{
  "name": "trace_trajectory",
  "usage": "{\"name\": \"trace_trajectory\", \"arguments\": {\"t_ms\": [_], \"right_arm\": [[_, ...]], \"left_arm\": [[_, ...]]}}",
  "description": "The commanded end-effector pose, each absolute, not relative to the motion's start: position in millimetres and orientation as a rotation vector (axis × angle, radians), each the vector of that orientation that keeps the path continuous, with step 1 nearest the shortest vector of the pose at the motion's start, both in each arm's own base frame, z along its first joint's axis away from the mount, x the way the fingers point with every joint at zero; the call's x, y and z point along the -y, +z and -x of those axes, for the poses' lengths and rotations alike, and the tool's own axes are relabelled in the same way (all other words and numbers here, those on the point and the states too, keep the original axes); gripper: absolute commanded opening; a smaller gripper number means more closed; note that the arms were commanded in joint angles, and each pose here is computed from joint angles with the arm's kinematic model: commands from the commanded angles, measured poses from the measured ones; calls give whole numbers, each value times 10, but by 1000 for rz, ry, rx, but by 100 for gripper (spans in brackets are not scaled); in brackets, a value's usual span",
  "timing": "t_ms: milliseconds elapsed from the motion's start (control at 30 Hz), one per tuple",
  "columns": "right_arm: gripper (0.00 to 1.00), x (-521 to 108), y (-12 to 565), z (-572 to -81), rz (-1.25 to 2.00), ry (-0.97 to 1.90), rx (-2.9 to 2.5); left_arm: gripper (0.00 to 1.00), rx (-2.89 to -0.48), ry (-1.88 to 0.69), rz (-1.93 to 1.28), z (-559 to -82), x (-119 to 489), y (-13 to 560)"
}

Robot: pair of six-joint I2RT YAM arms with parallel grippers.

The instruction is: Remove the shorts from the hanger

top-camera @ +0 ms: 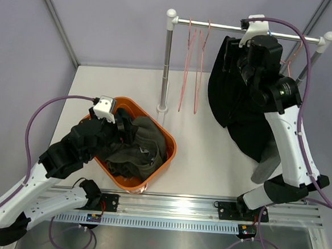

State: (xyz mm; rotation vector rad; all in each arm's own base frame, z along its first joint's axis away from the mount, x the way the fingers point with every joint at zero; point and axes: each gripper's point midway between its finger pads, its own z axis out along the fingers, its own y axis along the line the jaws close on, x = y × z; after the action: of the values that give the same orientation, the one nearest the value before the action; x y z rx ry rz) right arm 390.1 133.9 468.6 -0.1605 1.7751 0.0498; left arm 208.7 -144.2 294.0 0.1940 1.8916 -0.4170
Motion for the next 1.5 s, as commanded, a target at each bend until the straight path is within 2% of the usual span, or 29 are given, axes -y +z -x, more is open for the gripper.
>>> {"name": "trace_trajectory", "arguments": {"t_ms": [0, 333, 700, 1067, 1233, 1467], "right_arm": [[62, -937, 4920, -3743, 26, -13, -1704], [65, -420, 5001, -3777, -48, -69, -1679], [63, -312, 4848, -4298, -7, -12, -1697], [53, -401, 4544, -4658, 7, 35, -1745], [43, -364, 4513, -4665, -12, 21, -1734], [43, -373, 4619, -4575, -18, 37, -1694]], "left_arm": [[99, -1857, -448, -200, -2101, 1490, 3008], [99, -1860, -455, -209, -2093, 1503, 2994], [99, -1862, -452, -214, -2093, 1504, 2980], [99, -1864, -431, -208, -2097, 1465, 2956], [99, -1865, -435, -214, -2096, 1479, 2958], [99, -1867, -438, -216, -2095, 1486, 2947]]}}
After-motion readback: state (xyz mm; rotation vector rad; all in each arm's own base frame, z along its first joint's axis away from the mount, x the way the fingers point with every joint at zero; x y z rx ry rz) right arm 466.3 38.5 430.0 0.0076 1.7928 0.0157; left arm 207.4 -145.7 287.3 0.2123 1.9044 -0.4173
